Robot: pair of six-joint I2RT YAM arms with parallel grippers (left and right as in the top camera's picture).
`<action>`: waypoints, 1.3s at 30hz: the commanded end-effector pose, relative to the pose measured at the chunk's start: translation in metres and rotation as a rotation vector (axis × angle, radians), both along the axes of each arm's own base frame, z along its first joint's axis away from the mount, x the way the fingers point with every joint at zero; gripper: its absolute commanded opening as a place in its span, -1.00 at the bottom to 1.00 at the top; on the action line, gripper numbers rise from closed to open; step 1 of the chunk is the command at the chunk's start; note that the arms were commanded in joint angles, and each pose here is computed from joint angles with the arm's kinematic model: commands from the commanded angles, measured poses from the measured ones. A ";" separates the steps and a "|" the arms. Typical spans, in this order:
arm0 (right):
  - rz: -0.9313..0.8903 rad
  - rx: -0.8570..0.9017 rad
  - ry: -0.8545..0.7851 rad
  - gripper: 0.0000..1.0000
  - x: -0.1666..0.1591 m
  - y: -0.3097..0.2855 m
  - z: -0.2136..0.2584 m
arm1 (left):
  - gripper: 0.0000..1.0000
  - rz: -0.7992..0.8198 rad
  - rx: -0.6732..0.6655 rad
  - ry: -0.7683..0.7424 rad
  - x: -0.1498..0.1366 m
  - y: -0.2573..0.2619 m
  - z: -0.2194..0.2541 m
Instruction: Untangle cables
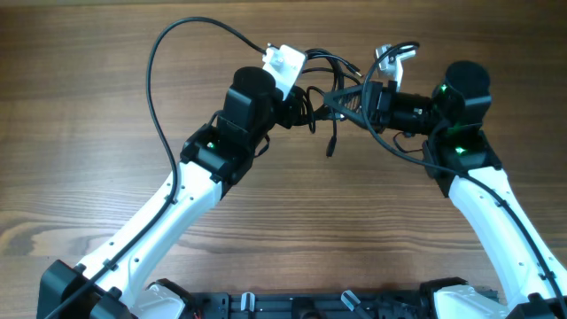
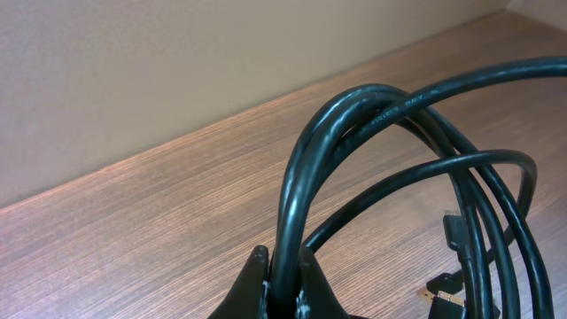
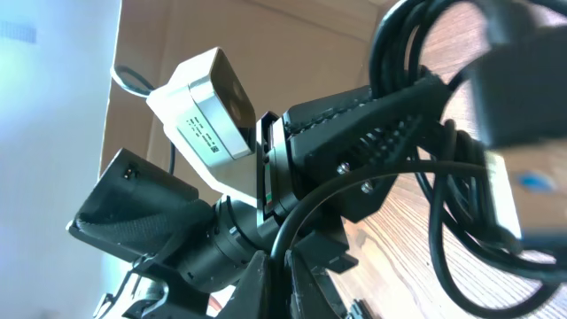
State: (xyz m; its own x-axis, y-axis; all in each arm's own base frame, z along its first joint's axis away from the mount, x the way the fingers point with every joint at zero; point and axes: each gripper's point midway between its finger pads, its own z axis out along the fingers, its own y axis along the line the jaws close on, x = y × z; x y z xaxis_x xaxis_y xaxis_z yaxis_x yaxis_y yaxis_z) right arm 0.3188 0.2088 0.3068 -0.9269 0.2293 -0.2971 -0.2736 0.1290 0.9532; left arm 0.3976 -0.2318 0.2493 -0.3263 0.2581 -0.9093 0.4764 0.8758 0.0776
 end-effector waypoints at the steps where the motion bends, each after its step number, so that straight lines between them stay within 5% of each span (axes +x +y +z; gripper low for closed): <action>1: -0.026 0.003 0.014 -0.91 0.007 -0.012 -0.001 | -0.92 0.028 -0.038 -0.042 0.002 0.007 0.022; 3: -0.076 -0.009 0.012 -0.73 0.016 -0.021 -0.004 | -0.92 0.028 -0.045 -0.052 0.001 0.007 0.027; 7: -0.096 -0.030 -0.021 0.66 0.020 -0.028 -0.007 | -0.92 -0.001 -0.061 -0.054 -0.003 0.003 0.031; 9: -0.099 -0.040 -0.029 0.98 0.020 -0.028 -0.010 | -0.92 -0.018 -0.068 -0.051 -0.005 0.000 0.031; 19: -0.113 -0.100 -0.018 0.99 0.020 -0.031 -0.029 | -0.92 0.105 -0.059 -0.066 0.005 0.021 0.033; 26: -0.305 -0.259 0.101 1.00 0.039 -0.053 -0.073 | -0.92 0.303 -0.269 -0.015 0.014 0.060 0.046; 30: -0.284 -0.295 0.025 0.99 0.038 -0.051 -0.074 | -0.92 0.386 -0.378 0.039 0.019 0.074 0.042; 39: -0.322 -0.409 -0.002 0.99 0.039 -0.037 -0.090 | -0.92 0.401 -0.525 0.088 0.013 0.058 0.045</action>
State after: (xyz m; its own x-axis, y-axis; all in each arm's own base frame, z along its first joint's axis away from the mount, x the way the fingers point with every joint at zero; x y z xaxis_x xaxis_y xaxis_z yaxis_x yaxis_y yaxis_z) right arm 0.3511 0.1721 0.2265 -0.8494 0.3598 -0.3860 -0.1734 0.5006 0.8481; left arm 0.4143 -0.1688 0.2716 -0.4232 -0.2716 -0.8644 0.0978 0.9347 -0.3416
